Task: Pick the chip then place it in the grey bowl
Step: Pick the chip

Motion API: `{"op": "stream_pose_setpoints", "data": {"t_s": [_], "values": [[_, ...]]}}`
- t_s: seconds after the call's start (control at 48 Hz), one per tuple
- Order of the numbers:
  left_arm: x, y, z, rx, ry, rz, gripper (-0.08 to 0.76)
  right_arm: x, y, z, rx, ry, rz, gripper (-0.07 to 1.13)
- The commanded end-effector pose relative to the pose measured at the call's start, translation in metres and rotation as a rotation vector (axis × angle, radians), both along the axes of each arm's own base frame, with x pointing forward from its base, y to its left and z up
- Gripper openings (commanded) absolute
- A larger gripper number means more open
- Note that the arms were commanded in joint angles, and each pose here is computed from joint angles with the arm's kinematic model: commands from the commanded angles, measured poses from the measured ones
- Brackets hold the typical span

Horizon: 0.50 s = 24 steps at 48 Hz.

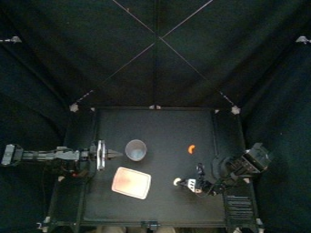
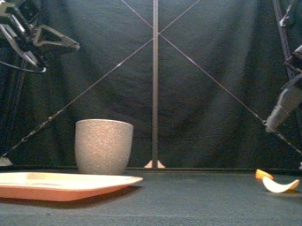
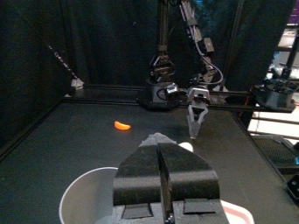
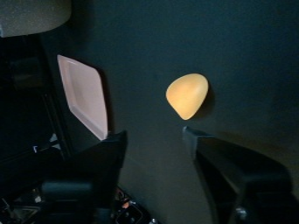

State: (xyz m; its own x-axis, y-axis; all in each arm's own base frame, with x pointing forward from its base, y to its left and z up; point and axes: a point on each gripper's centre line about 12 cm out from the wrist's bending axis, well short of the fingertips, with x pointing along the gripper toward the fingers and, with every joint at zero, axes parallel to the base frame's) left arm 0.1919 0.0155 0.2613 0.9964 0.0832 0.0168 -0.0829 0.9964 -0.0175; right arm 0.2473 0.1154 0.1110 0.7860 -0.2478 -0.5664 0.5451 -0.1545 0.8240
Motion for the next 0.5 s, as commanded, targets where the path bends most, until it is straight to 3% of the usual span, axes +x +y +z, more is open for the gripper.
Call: {"op": "stream_pose_setpoints", "data": {"t_s": [0.021, 0.5], "values": [[0.001, 0.002, 0.006, 0.000, -0.023, 0.008, 0.001, 0.001, 0.003, 0.001, 0.031, 0.007, -0.009, 1.03], [0.000, 0.002, 0.008, 0.001, -0.032, 0.008, 0.001, 0.014, -0.012, -0.014, 0.028, 0.067, -0.112, 1.03]]}}
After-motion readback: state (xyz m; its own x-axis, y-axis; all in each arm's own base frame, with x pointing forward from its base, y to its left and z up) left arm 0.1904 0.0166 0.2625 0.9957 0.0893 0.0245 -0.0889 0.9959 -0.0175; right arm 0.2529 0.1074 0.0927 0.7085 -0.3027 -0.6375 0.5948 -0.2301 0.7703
